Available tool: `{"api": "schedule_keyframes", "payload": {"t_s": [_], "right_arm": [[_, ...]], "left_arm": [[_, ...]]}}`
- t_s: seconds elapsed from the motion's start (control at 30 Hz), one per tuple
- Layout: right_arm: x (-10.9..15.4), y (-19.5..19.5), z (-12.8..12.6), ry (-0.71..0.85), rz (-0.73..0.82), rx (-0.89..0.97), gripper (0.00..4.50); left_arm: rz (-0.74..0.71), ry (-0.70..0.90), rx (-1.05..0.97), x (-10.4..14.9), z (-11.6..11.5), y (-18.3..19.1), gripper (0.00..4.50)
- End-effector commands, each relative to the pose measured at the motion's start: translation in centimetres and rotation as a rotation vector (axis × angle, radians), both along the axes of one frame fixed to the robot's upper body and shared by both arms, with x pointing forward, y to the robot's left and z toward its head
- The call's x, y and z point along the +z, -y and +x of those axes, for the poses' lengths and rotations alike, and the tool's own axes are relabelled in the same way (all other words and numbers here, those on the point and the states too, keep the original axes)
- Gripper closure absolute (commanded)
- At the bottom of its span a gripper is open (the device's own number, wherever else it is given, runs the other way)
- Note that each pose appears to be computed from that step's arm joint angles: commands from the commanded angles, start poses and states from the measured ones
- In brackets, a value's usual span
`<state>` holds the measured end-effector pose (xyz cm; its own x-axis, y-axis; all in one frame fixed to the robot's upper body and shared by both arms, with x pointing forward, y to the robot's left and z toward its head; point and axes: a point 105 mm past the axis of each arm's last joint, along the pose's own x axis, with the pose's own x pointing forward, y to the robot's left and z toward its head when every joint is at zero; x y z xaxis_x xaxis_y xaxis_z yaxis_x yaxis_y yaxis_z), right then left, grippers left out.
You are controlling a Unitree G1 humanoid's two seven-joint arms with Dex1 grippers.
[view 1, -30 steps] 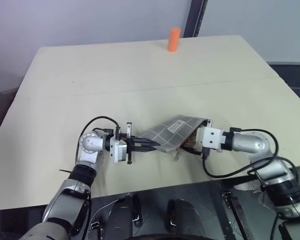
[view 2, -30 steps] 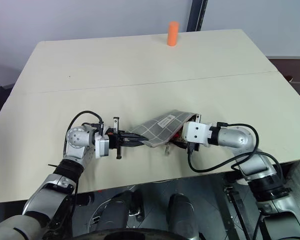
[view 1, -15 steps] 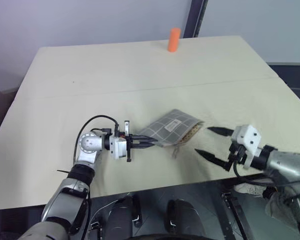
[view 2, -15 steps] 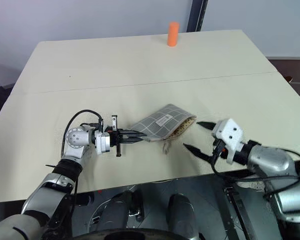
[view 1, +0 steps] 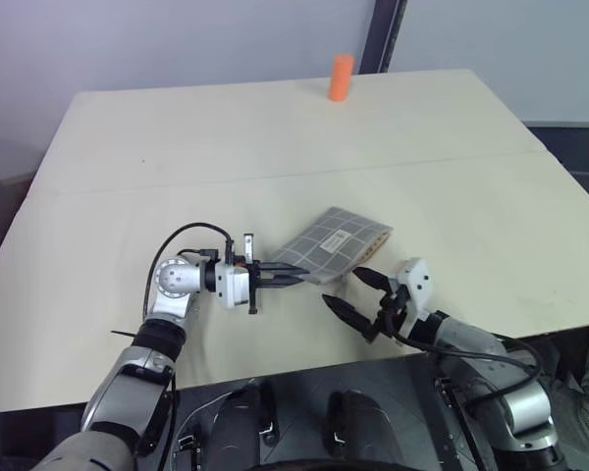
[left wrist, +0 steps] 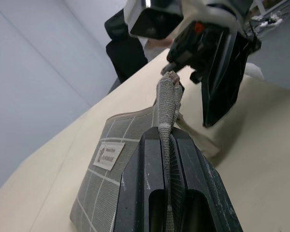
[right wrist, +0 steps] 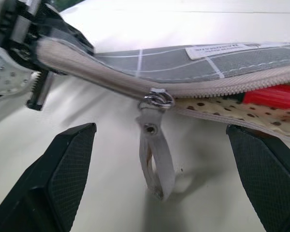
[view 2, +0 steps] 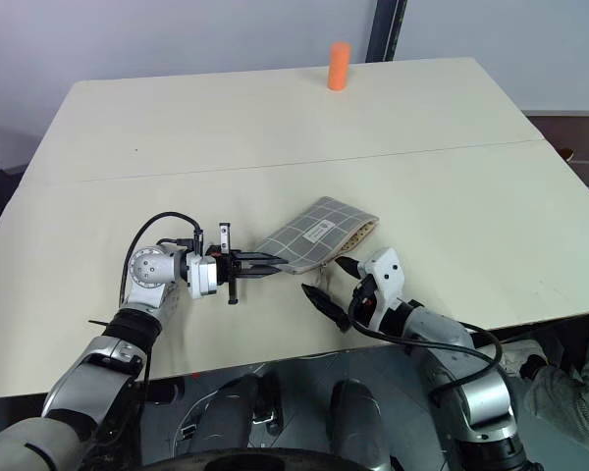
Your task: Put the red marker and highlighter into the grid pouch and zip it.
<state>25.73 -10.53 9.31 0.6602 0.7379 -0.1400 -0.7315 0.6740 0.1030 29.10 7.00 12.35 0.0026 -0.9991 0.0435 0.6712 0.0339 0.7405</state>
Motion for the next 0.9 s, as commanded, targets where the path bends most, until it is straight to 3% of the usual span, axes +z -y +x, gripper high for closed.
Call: {"api": "schedule_keyframes", "payload": {"t_s": [0.03,0.27,0.53,0.63,0.9], "right_arm": [[0.4,-0.8,0.1,0.015,0.007,0.046,0.93],[0.7,1.8,1.1,0.017,-0.012,-0.015,4.45],[1.1,7.8,1.9,0.037,-0.134,-0.127,4.45],[1.5,12.7,2.7,0.055,-0.239,-0.238,4.45],[1.7,17.5,4.5,0.1,-0.362,-0.386,4.45]], "left_arm": [[-0.025,0.055,-0.003,1.3,0.1,0.2,4.5],[-0.027,0.051,0.005,1.1,0.0,0.0,4.5],[-0.019,0.048,0.011,1.0,-0.1,-0.7,4.5],[-0.004,0.037,0.013,0.9,-0.1,-1.4,4.5],[0.003,0.011,0.038,1.1,0.6,-2.3,4.5]]}}
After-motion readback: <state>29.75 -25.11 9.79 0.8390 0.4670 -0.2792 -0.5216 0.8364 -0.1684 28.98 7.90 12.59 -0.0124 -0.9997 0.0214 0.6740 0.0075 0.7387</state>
